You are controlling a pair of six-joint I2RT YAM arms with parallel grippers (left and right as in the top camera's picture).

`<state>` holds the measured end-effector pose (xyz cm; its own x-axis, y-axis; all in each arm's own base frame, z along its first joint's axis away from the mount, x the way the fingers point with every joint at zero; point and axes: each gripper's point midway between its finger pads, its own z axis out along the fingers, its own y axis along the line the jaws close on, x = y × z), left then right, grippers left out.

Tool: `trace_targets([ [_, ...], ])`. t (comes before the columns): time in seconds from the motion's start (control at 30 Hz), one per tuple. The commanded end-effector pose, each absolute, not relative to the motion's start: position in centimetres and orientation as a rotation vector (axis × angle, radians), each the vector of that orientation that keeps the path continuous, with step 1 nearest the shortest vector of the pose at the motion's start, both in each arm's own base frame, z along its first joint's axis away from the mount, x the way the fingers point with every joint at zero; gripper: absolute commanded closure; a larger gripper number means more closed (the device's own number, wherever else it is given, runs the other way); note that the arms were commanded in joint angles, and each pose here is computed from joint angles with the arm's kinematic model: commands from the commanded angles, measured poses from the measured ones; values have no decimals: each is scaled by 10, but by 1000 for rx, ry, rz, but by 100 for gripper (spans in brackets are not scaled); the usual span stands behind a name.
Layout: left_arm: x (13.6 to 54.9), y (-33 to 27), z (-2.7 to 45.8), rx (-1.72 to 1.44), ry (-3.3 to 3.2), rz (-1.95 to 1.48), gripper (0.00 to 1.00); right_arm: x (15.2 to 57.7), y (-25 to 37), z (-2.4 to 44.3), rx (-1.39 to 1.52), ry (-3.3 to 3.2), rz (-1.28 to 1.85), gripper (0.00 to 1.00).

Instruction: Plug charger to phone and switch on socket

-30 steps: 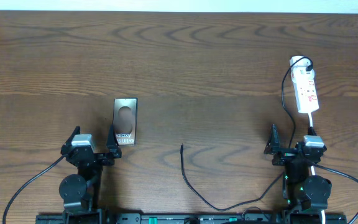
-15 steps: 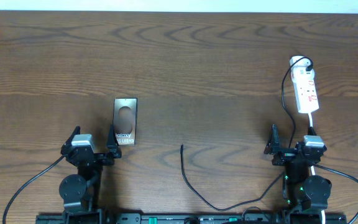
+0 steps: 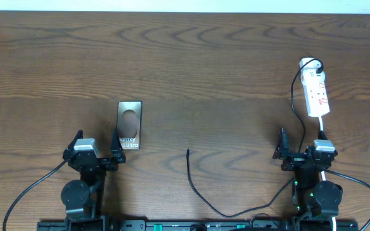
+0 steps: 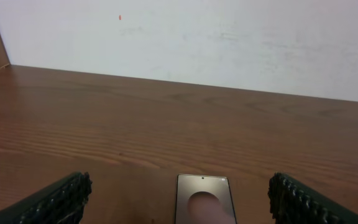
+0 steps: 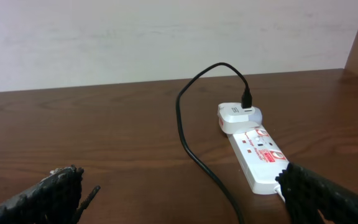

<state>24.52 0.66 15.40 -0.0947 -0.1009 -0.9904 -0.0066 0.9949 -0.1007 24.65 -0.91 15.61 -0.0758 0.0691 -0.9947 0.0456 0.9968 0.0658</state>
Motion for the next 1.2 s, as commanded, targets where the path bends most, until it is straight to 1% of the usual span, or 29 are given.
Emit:
trace_targets([
  [0.0,244,3,138,-70,1719,-93,7,246,-6,156,68,1646,19,1],
  [0.33,244,6,138,-81,1717,-80,7,246,-6,156,67,1646,19,1],
  [0.47,244,7,147,-83,1701,-74,7,246,-6,156,67,1646,19,1],
  [0.83,243,14,201,-106,1641,-39,7,246,-6,156,68,1646,19,1],
  [1.0,254,15,236,-109,1672,-40,7,246,-6,156,67,1646,19,1],
  [1.17,276,8,277,-88,1719,-92,7,246,-6,156,68,1646,19,1],
])
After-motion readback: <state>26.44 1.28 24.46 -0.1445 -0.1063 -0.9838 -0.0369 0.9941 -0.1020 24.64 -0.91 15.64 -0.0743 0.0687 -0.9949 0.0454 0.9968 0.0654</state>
